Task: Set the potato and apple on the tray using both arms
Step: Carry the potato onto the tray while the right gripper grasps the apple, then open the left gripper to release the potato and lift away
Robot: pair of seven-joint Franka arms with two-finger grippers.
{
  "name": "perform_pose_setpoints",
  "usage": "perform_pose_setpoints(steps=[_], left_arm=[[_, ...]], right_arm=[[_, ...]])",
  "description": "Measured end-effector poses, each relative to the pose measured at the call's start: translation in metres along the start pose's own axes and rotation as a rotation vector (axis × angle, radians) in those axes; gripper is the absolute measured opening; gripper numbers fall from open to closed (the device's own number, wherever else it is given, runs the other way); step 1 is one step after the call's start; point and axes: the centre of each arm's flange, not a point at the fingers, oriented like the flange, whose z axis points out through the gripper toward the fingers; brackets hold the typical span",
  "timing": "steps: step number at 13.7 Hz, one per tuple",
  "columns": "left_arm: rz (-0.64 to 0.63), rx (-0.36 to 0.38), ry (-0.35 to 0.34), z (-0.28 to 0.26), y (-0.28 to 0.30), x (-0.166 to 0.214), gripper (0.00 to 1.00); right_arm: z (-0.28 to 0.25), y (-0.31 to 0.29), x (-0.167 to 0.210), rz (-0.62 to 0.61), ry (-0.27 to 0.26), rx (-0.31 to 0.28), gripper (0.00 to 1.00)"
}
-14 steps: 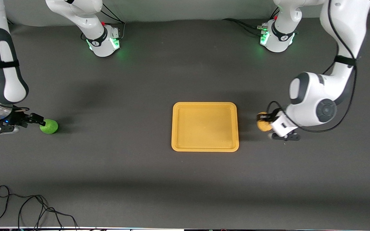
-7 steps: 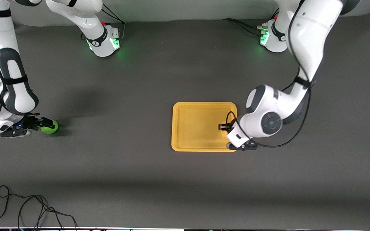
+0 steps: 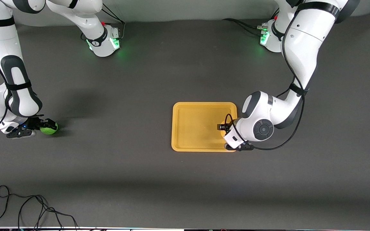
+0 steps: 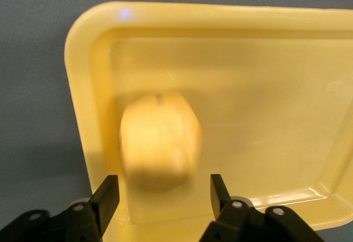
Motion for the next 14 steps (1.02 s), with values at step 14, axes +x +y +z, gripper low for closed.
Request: perform_pose_setpoints(steps=[14], left_arm=[[-0.068,0.124,0.06,-0.122,-0.051,-0.002,1.0]], right_arm=[[-0.319,-0.126,0.075,-0.114,-0.073,-0.059,0.68]])
